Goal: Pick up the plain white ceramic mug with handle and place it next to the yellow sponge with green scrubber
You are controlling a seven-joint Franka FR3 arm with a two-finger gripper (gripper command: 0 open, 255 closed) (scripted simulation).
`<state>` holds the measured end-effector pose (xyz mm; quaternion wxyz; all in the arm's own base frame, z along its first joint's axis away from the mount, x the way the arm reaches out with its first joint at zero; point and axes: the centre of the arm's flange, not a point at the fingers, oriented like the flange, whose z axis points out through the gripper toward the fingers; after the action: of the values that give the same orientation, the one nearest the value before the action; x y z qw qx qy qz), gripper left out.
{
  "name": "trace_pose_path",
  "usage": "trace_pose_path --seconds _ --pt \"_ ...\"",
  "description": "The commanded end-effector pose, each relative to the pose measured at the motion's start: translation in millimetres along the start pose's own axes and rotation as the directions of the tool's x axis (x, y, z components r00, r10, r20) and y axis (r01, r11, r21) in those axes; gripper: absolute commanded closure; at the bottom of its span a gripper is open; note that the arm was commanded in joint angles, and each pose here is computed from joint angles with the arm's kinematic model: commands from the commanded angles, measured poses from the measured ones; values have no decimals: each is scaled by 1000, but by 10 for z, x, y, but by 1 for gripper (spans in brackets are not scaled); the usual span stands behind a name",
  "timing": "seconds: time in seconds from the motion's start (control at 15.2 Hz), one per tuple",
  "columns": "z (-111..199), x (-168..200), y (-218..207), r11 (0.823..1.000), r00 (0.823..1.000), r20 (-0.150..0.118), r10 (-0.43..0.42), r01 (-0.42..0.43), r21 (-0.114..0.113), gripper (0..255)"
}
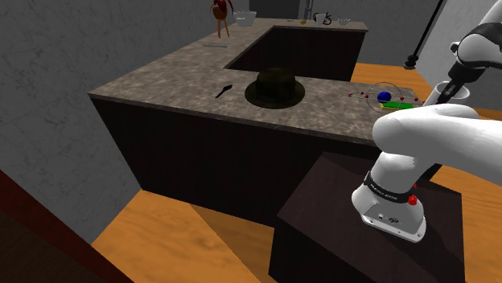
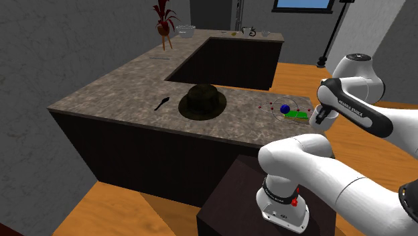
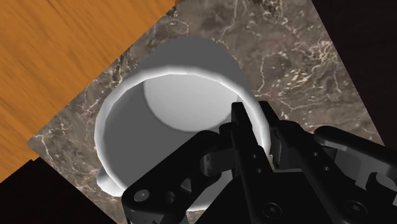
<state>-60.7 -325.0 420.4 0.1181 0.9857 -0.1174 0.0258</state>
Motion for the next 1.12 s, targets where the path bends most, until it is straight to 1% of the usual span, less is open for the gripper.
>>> trace_pose_path --seconds 0.0,0.79,1.06 --pt "103 -20 -27 1000 1000 0 0 0 -1 255" --pt "715 -69 -169 1000 1000 0 0 0 -1 255" --pt "715 -69 -170 1000 1000 0 0 0 -1 255"
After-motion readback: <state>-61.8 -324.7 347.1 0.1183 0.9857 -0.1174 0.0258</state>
